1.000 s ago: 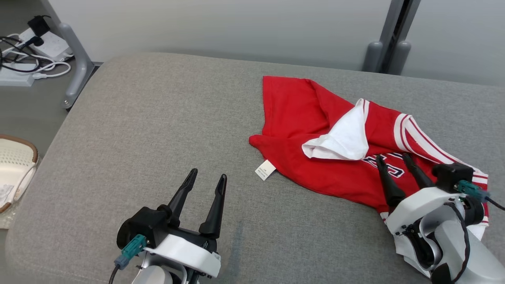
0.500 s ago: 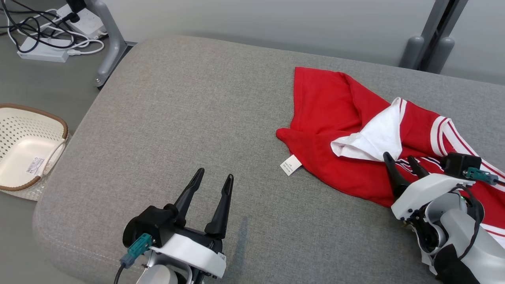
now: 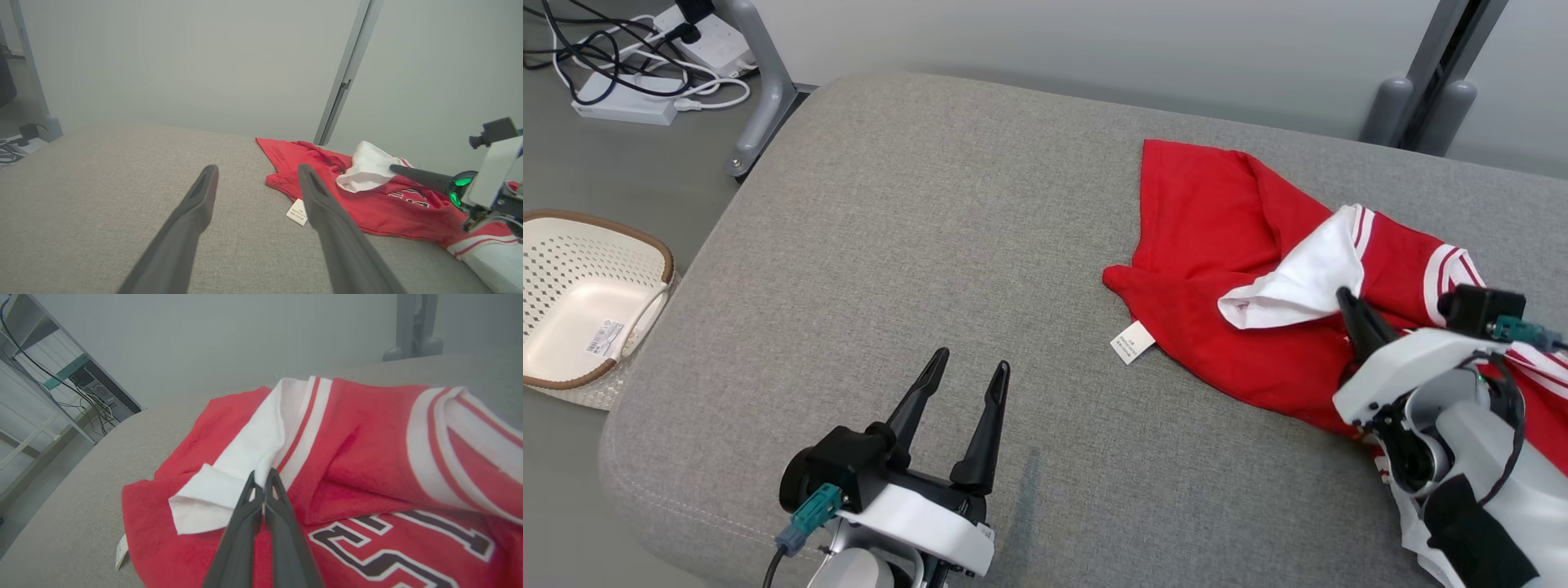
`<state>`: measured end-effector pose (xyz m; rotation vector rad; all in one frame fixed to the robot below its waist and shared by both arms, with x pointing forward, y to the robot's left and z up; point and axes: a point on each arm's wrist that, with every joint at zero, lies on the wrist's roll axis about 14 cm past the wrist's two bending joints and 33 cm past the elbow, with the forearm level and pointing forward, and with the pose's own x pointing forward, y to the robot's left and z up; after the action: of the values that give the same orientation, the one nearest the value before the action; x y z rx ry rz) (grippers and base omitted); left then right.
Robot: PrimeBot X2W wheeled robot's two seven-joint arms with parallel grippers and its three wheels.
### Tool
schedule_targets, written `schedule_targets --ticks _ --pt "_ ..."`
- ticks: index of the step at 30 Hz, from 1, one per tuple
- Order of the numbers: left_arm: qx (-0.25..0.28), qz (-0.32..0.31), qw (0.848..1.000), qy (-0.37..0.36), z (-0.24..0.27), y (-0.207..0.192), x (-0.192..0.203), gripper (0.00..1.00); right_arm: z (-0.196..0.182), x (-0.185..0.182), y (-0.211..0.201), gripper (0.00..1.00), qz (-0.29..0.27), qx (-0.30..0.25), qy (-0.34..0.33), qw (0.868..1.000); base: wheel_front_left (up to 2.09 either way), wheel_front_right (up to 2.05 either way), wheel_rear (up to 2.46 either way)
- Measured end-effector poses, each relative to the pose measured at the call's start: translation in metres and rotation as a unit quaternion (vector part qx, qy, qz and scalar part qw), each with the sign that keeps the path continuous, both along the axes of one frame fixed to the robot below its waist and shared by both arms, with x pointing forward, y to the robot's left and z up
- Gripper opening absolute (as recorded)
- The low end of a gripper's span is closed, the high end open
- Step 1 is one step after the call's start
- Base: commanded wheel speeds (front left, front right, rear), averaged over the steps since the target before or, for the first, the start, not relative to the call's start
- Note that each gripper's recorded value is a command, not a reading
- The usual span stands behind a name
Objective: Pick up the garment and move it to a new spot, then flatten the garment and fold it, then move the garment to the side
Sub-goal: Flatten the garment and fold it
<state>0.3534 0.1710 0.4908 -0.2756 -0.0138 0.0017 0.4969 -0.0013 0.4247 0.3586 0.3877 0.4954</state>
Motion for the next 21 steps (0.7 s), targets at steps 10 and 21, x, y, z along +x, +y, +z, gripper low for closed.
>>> schedule_targets --ticks 10,21 --pt "0.002 -0.01 1.0 -0.002 0.001 -0.004 0.011 1.0 0.084 0.084 -0.033 0.0 -0.061 0.037 -0.098 0.993 0.0 0.0 0.0" --pt "0.008 0.026 0.999 0.024 -0.011 0.016 0.003 1.0 0.139 0.181 -0.181 1.0 -0.262 0.003 -0.142 0.955 0.0 0.0 0.0"
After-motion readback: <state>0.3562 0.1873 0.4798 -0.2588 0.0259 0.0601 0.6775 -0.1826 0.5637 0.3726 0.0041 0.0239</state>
